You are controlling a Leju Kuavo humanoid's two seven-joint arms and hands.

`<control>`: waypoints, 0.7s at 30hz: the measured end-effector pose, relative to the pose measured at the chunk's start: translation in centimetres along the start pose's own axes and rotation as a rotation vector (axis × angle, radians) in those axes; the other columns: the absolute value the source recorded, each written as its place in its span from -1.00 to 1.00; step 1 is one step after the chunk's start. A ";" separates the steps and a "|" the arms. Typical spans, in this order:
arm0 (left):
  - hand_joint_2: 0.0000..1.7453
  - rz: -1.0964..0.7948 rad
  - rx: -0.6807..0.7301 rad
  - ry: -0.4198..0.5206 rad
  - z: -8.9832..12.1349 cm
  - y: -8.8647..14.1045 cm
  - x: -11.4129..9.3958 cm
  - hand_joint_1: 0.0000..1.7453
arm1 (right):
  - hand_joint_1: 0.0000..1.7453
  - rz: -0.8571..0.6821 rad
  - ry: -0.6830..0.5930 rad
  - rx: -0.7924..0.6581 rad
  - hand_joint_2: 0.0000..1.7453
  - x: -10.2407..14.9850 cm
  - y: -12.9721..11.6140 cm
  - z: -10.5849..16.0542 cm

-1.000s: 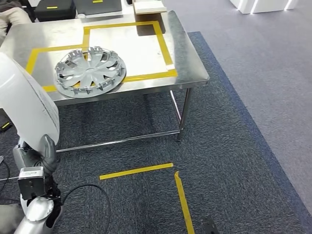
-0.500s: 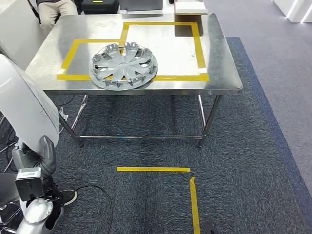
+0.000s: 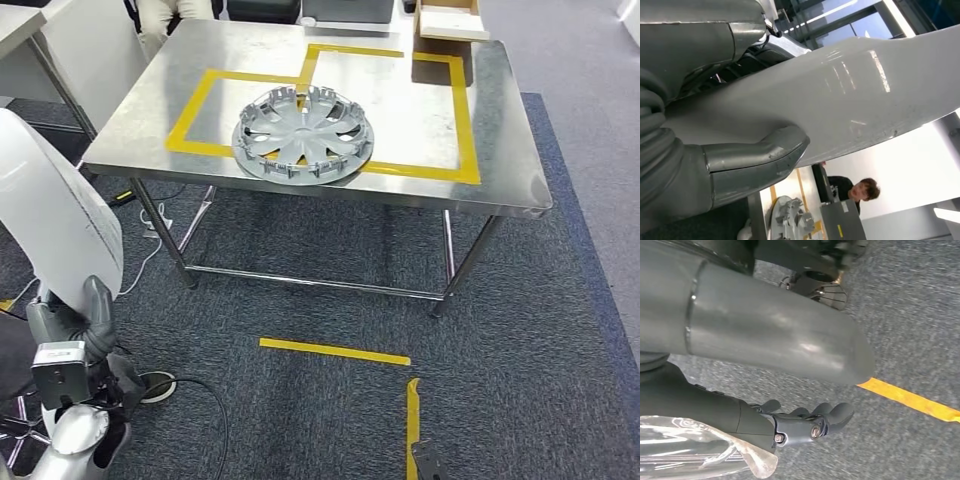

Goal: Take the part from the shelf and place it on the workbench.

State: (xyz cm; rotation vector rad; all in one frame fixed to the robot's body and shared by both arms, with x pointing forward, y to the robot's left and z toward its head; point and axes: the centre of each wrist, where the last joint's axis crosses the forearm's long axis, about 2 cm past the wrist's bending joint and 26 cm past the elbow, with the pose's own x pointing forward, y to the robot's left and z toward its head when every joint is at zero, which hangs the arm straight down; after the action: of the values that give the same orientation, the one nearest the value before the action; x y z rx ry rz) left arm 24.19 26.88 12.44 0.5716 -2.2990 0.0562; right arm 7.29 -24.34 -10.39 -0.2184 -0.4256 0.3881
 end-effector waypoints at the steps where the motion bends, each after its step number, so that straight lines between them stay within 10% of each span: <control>1: 1.00 0.001 0.000 0.001 0.0 0.0 0.0 1.00 | -1.00 -0.003 -0.004 -0.001 -1.00 0.0 0.0 0.0; 21: 1.00 0.002 0.003 0.004 0.1 0.3 0.0 1.00 | -1.00 -0.015 -0.018 0.006 -1.00 -0.1 0.0 0.0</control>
State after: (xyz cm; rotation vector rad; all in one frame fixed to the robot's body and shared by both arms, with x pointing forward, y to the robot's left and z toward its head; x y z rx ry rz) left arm 24.01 27.14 12.43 0.5704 -2.2957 0.0613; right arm 7.21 -24.35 -10.41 -0.2059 -0.4432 0.3771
